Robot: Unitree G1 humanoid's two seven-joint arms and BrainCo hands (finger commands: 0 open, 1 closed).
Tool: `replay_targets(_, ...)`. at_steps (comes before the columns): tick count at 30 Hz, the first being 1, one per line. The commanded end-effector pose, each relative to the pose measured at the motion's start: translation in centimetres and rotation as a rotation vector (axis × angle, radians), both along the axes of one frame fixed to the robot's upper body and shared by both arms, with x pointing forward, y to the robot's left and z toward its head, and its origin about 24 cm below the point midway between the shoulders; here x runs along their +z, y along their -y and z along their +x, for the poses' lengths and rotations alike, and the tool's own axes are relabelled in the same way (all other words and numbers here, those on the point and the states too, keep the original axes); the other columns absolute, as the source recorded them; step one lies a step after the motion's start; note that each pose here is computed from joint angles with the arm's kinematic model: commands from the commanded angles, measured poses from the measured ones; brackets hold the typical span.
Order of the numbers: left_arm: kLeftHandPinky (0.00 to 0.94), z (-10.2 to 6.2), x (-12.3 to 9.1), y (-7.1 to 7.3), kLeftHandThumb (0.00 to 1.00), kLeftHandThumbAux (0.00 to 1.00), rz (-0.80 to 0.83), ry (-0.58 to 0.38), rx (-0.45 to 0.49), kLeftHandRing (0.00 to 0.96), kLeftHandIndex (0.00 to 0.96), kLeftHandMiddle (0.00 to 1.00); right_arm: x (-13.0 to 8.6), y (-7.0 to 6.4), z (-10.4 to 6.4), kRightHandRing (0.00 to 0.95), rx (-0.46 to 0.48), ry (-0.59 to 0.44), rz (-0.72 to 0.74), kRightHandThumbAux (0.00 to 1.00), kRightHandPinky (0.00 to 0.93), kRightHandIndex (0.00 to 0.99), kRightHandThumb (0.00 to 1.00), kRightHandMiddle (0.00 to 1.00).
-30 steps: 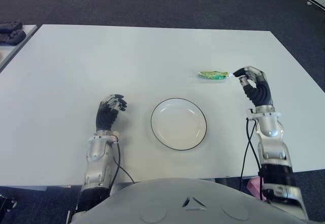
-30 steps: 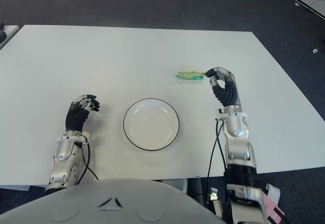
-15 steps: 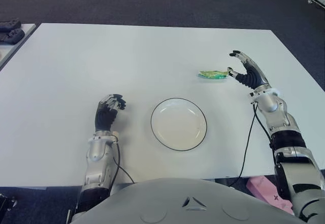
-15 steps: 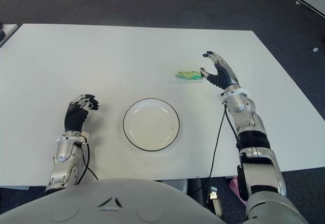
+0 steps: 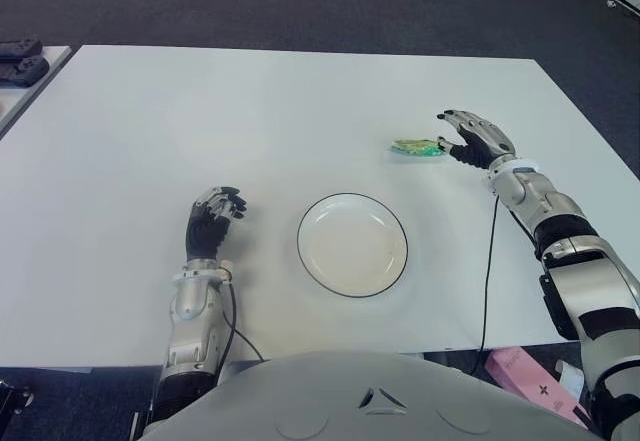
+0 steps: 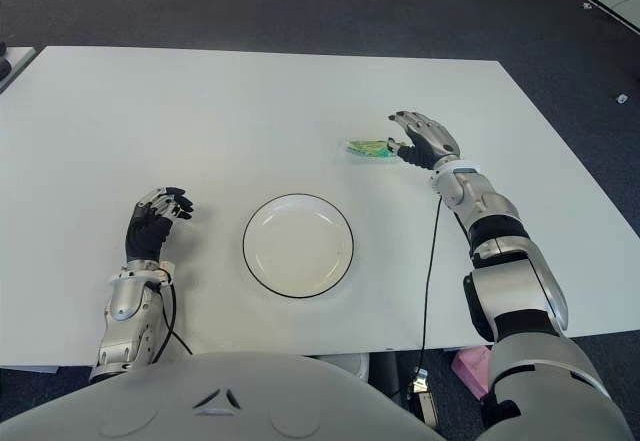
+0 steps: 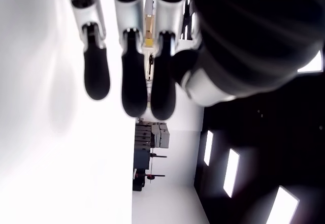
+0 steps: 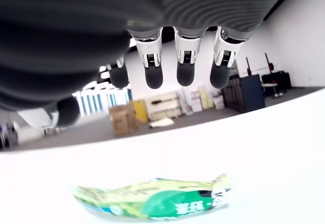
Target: Put the toothpaste on the table into the plate.
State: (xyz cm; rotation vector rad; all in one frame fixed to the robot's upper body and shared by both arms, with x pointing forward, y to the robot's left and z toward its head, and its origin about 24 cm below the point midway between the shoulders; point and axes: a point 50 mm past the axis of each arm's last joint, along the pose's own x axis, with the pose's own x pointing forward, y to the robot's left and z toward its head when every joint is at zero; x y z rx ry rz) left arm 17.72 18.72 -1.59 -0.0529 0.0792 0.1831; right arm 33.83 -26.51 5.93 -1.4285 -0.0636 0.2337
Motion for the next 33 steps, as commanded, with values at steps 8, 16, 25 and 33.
replay_targets(8,0.523,-0.3,0.0,0.0,0.705,0.723,0.013,-0.02,0.016,0.547,0.435,0.542,-1.2,-1.1,0.9,0.0,0.012,-0.098,-0.139,0.148,0.0,0.0,0.573,0.0)
replay_targets(16,0.511,-0.4,0.1,-0.1,0.704,0.723,0.005,-0.021,0.029,0.543,0.435,0.536,-1.8,-1.3,0.9,0.0,0.001,-0.144,-0.183,0.139,0.0,0.0,0.563,0.0)
replay_targets(25,0.508,-0.6,0.1,0.0,0.703,0.723,0.004,-0.004,0.029,0.538,0.435,0.537,-3.3,-1.6,0.6,0.0,-0.02,-0.234,-0.23,0.121,0.0,0.0,0.57,0.0)
replay_targets(33,0.523,-0.9,0.2,0.0,0.704,0.723,-0.002,-0.013,0.031,0.543,0.435,0.54,-4.7,-2.1,0.2,0.0,-0.036,-0.309,-0.285,0.118,0.0,0.0,0.609,0.0)
